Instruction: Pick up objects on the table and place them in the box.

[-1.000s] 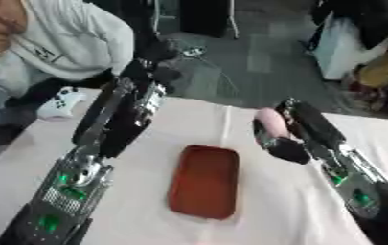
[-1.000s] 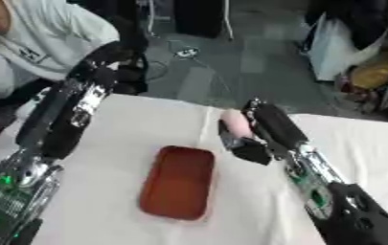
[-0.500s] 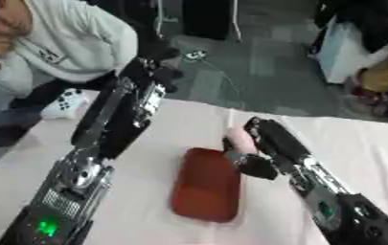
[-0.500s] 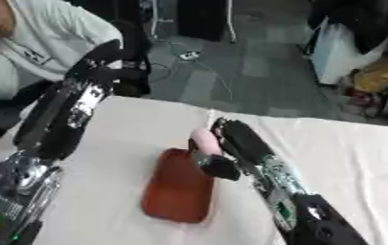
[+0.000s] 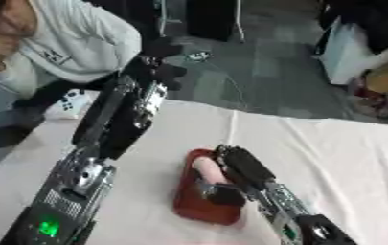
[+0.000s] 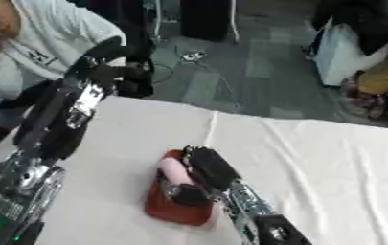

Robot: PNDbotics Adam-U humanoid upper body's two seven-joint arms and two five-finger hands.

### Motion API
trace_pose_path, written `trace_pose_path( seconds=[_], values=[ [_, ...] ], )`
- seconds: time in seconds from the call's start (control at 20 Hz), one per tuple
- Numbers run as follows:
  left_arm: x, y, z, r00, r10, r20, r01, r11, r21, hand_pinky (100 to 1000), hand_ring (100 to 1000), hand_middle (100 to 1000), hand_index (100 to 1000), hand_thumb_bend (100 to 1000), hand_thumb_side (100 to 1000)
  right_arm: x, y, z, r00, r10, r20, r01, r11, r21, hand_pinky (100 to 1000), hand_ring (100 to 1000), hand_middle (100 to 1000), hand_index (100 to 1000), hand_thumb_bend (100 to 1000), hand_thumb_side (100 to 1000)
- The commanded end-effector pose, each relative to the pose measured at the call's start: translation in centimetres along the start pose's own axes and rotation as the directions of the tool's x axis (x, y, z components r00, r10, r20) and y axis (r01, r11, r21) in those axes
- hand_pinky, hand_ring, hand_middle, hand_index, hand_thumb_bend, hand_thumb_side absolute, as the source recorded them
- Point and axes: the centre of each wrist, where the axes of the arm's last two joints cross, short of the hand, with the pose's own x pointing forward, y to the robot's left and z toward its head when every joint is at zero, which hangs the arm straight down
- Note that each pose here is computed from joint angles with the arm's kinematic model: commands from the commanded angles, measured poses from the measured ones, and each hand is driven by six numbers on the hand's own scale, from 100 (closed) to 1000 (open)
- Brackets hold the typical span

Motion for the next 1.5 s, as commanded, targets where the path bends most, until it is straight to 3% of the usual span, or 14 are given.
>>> trace_pose_path(
  seconds=[0.05,0.3,0.35,0.4,0.45,0.5,0.55,0.6,0.65,0.9,1.25,1.5],
  values=[
    [0.8,0.1,-0.5,0.999,0.000,0.043,0.000,1.000,-0.001,744,755,888,991,100,794,0.8,0.4,-0.6,0.999,-0.010,0.034,0.010,1.000,-0.013,100,100,100,214,100,801],
    [1.0,-0.1,-0.8,0.998,0.008,0.059,-0.009,1.000,0.001,745,755,888,991,100,794,0.6,1.3,-0.3,1.000,-0.017,0.024,0.018,0.999,-0.026,100,100,100,243,100,811],
    [1.0,-0.1,-0.9,0.998,0.010,0.062,-0.010,1.000,0.002,745,756,888,991,100,794,0.5,1.5,-0.2,1.000,-0.020,0.020,0.020,0.999,-0.032,100,100,100,344,100,829],
    [1.1,-0.1,-0.9,0.998,0.011,0.064,-0.011,1.000,0.002,745,756,888,991,100,794,0.4,1.6,-0.1,1.000,-0.021,0.015,0.022,0.999,-0.036,100,100,100,344,100,829],
    [1.1,-0.1,-1.0,0.998,0.012,0.066,-0.012,1.000,0.002,745,756,888,991,100,794,0.3,1.8,0.1,1.000,-0.017,0.007,0.017,1.000,-0.022,100,461,555,743,100,946],
    [1.1,-0.2,-1.0,0.998,0.013,0.068,-0.013,1.000,0.001,745,756,888,991,100,794,0.1,2.0,0.2,1.000,-0.003,-0.004,0.003,1.000,0.015,100,381,479,672,100,935],
    [1.2,-0.2,-1.0,0.997,0.014,0.070,-0.014,1.000,0.001,745,756,887,991,100,794,0.0,2.1,0.3,1.000,0.011,-0.014,-0.010,0.999,0.045,494,683,774,918,113,918],
    [1.2,-0.2,-1.1,0.997,0.016,0.072,-0.016,1.000,0.001,745,756,887,991,100,794,-0.1,2.1,0.4,0.999,0.027,-0.024,-0.025,0.997,0.073,513,695,783,925,127,912],
    [1.2,-0.2,-1.1,0.997,0.017,0.073,-0.017,1.000,0.000,745,756,887,991,100,794,-0.2,2.0,0.4,0.999,0.040,-0.030,-0.037,0.995,0.091,655,778,846,960,206,870],
    [1.2,-0.2,-1.1,0.997,0.017,0.073,-0.017,1.000,0.000,745,756,887,991,100,794,-0.7,1.4,0.3,0.996,0.072,-0.048,-0.067,0.993,0.101,828,884,926,972,264,832],
    [1.1,-0.1,-1.0,0.998,0.012,0.066,-0.013,1.000,0.004,744,755,887,991,100,794,-1.4,-1.5,-0.5,0.995,0.077,-0.066,-0.076,0.997,0.013,817,875,930,980,267,804],
    [0.9,0.0,-0.7,0.999,0.003,0.054,-0.003,1.000,0.009,744,755,887,991,100,794,-2.0,-6.2,-1.2,0.995,0.059,-0.085,-0.068,0.992,-0.104,773,845,904,955,270,777]
  ],
)
